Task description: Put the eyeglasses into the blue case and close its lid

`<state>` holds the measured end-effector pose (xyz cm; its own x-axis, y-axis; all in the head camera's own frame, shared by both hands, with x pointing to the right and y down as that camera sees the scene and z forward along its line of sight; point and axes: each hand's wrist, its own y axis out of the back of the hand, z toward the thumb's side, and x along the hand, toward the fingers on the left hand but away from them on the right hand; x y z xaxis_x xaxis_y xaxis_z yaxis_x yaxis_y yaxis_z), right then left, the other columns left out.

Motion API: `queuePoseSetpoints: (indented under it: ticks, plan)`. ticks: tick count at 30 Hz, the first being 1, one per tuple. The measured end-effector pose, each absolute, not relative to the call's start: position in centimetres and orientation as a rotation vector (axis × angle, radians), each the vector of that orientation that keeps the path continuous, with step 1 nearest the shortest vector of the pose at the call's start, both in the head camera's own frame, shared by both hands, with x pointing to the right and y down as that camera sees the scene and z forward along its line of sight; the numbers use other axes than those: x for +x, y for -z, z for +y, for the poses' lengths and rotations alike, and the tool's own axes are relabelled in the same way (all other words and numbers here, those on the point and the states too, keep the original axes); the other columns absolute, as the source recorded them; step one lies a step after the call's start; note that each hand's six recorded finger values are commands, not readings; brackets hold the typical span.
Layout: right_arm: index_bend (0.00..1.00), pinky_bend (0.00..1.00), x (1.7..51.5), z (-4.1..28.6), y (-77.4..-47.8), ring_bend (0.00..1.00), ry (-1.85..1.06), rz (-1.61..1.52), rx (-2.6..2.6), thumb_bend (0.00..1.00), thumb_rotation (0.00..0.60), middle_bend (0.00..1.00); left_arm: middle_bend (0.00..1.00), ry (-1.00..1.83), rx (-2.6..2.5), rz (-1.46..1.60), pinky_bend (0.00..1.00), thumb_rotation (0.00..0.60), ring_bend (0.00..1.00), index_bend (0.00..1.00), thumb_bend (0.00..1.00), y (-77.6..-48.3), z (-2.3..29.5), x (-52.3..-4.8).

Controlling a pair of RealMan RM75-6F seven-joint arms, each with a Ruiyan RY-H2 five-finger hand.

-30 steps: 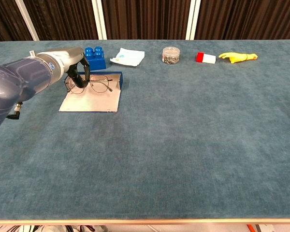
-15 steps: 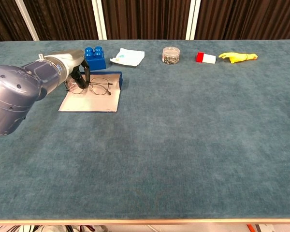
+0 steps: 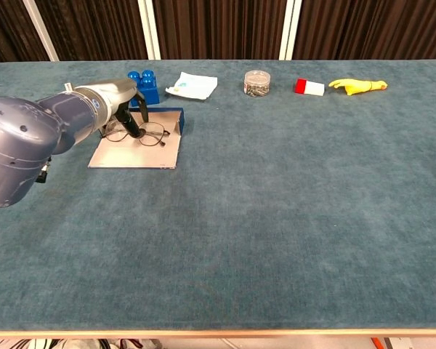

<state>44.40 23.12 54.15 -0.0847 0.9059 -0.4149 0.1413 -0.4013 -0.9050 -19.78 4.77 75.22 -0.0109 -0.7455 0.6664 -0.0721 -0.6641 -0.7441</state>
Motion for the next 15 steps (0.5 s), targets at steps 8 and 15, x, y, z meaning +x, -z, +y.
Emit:
queuePoseSetpoints:
  ticks: [8, 15]
  plan:
    - [0.0, 0.19, 44.4, 23.1, -54.1, 0.05, -1.547, -1.164, -1.562, 0.04, 0.6, 0.0, 0.04, 1.562, -1.735, 0.851, 0.15, 0.6, 0.05, 0.21, 0.37, -71.4, 6.2, -20.1]
    - [0.0, 0.19, 44.5, 23.1, -54.1, 0.05, -1.554, -1.167, -1.556, 0.04, 0.6, 0.0, 0.52, 1.489, -1.758, 0.845, 0.85, 0.6, 0.73, 0.23, 0.4, -69.3, 8.8, -22.8]
